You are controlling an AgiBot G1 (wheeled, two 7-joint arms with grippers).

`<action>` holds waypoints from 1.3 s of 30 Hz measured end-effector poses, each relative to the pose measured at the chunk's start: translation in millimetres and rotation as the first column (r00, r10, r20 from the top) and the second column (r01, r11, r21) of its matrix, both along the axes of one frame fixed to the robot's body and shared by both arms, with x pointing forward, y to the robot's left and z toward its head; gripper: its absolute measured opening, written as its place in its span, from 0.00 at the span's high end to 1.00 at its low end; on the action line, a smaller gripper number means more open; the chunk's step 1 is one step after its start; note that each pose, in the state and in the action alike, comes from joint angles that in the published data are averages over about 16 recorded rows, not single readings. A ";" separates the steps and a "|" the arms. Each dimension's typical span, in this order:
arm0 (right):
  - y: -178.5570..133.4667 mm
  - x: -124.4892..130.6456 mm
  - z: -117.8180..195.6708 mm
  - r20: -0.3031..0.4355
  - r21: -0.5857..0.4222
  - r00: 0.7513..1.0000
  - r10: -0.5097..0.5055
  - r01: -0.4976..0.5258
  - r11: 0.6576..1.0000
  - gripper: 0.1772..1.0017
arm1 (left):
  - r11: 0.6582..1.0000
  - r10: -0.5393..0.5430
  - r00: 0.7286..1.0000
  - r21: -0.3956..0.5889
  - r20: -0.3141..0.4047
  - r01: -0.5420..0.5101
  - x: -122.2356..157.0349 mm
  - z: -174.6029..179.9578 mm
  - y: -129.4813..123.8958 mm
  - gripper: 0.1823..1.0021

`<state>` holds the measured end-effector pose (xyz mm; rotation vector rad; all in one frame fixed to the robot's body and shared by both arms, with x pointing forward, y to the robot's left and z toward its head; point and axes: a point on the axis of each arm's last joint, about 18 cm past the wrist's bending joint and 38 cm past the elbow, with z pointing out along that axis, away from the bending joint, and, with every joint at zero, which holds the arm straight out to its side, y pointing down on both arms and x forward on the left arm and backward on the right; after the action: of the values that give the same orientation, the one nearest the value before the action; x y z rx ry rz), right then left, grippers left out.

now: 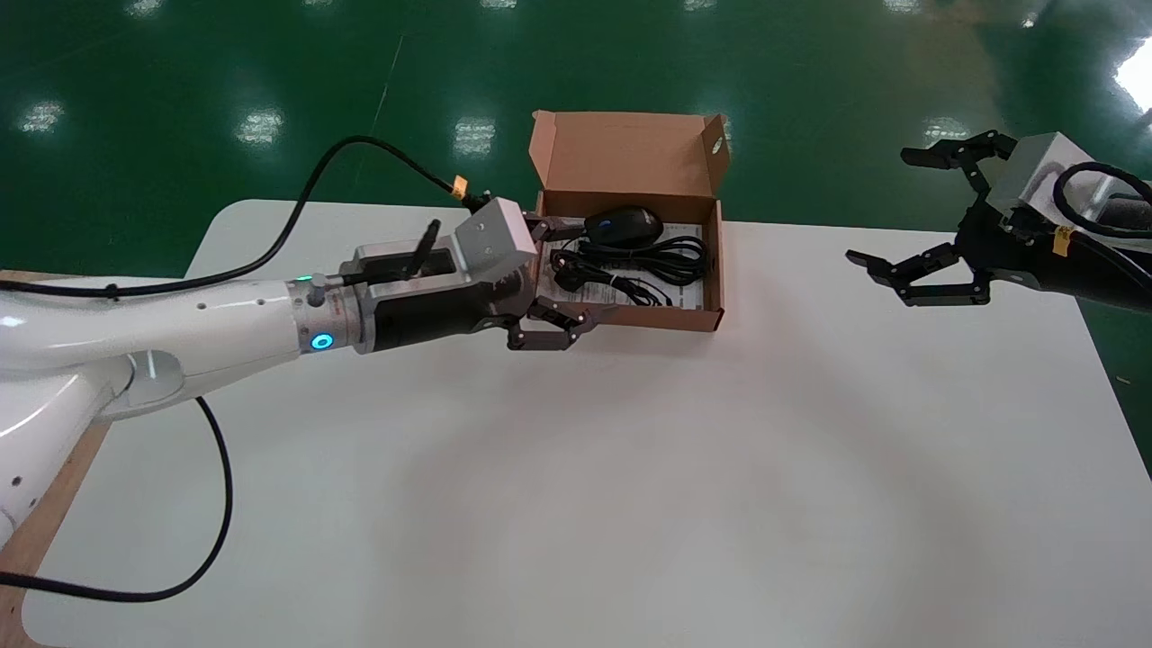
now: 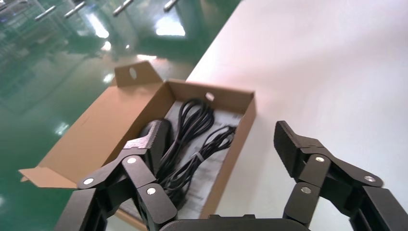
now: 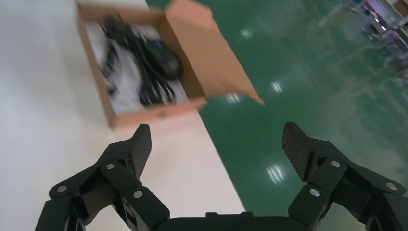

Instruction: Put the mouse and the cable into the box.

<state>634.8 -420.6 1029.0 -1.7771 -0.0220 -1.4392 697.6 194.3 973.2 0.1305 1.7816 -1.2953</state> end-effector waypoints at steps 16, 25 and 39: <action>61.7 -61.3 -11.8 -0.101 0.194 0.936 0.338 -0.314 0.929 0.00 | 0.968 -0.186 0.978 -0.187 -0.090 0.166 -74.3 9.1 47.1 0.04; 92.8 -108.1 -23.0 -0.180 0.278 0.834 0.521 -0.465 0.840 0.00 | 0.941 -0.283 0.951 -0.229 -0.122 0.251 -124.4 15.0 72.4 0.00; 118.8 -159.7 -36.8 -0.273 0.346 0.690 0.670 -0.580 0.738 0.00 | 0.910 -0.399 0.898 -0.205 -0.188 0.361 -205.8 19.1 101.3 0.00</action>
<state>475.1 -301.8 992.2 -1.5950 -0.2335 -0.5531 491.8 295.6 992.3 0.2593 1.8902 -1.7965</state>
